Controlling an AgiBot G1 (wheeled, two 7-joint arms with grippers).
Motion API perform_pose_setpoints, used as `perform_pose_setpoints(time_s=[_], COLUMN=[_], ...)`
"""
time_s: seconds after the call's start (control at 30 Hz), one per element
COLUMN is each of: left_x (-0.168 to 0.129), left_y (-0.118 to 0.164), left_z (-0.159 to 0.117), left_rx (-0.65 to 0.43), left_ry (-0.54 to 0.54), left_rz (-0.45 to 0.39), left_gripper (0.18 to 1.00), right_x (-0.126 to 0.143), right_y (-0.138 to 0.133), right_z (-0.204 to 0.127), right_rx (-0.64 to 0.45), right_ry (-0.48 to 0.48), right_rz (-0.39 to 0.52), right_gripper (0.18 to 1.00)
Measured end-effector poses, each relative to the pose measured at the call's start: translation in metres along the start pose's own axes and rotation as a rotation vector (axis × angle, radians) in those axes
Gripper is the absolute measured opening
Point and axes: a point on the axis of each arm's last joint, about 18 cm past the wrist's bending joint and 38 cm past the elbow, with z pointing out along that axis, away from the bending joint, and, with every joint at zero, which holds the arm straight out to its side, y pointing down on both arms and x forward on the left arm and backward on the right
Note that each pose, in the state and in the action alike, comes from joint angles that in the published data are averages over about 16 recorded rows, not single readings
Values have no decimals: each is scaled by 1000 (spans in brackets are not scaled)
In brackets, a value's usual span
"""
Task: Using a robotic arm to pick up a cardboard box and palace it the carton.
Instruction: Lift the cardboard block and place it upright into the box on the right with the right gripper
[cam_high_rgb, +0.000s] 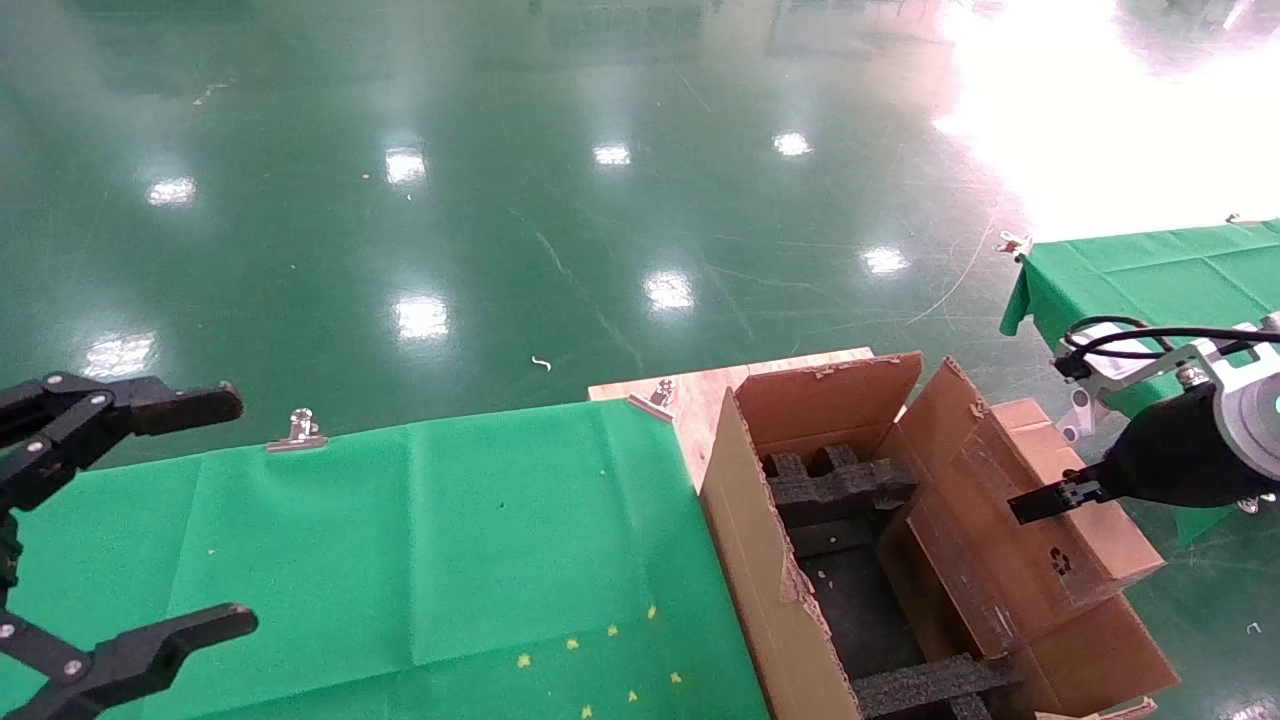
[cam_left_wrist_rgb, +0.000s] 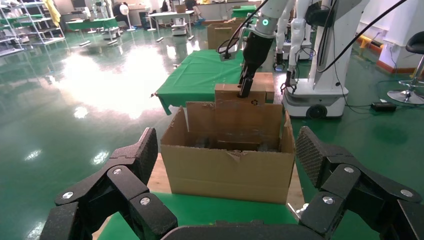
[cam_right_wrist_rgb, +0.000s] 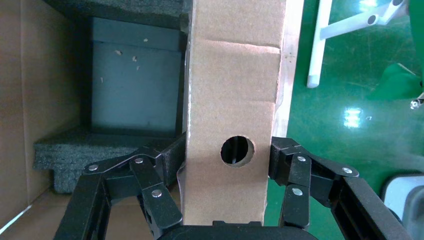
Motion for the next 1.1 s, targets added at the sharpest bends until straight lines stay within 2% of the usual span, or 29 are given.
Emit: perform_pose_setpoints(time_s=[0.4,1.1], left_x=[0,0], left_y=[0,0], left_z=[0,0], left_rx=[0,0], left_ry=[0,0], left_rz=[0,0], left_gripper=[1001,1001], right_x=[-8,-19], right_y=[3,14], right_z=[20,79], right_rx=[-7,-30], right_ry=[19,9], right_rz=[42,94], right_gripper=[356,355])
